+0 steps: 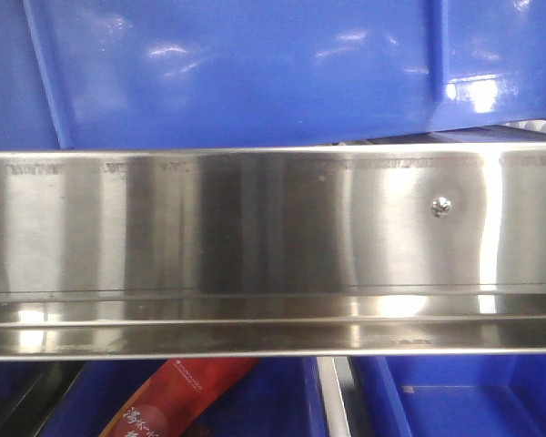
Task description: Move blue bin to conveyor side
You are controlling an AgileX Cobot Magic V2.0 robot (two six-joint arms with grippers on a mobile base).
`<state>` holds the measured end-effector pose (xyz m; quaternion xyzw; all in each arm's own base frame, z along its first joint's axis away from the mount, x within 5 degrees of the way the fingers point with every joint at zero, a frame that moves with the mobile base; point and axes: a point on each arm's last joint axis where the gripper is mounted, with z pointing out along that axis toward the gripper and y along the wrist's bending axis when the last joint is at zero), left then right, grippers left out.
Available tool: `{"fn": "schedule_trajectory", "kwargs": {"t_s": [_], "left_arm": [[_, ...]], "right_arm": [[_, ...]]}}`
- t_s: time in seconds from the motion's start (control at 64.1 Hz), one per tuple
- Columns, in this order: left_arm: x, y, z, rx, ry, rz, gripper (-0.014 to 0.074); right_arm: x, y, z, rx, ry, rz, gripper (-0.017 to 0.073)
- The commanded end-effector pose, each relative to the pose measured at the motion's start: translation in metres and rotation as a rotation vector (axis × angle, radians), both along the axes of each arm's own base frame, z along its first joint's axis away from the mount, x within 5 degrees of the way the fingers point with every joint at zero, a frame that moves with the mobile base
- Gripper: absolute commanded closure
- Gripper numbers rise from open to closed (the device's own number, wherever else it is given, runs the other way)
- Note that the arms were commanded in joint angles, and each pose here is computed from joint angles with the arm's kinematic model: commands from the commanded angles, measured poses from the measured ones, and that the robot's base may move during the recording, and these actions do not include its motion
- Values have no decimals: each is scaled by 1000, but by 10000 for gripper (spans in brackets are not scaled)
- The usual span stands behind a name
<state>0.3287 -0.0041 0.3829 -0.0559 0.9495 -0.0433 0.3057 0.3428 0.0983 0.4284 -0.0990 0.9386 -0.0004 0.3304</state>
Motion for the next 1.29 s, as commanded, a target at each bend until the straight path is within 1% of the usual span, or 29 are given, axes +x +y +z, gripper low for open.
{"fn": "schedule_trajectory", "kwargs": {"t_s": [0.0,0.109,0.203,0.281,0.483,0.561,0.733,0.92,0.982,1.076,1.278], "left_arm": [[0,-2,3,-4,-16,1,193],[0,-2,3,-4,-16,1,193],[0,-2,3,-4,-16,1,193],[0,-2,3,-4,-16,1,193],[0,-2,3,-6,-15,1,195],[0,-2,3,-6,-15,1,221],[1,-3,4,-17,-19,1,391],[1,-3,4,-17,-25,2,577],[1,-3,4,-17,-25,2,628],[1,-3,4,-17,-29,2,610],[3,-2,6,-15,-57,4,610]], "right_arm": [[-3,-1,4,-4,-20,2,344],[-3,-1,-2,-9,-2,2,450],[-2,-1,-5,-12,7,2,571],[-2,-1,-5,-12,7,2,654],[-2,-1,-5,-12,7,2,648],[-2,-1,-5,-12,7,2,648],[-2,-1,-5,-12,7,2,648],[-2,-1,-5,-12,7,2,648],[-2,-1,-5,-12,7,2,648],[-2,-1,-5,-12,7,2,648],[-2,-1,-5,-12,7,2,648]]}}
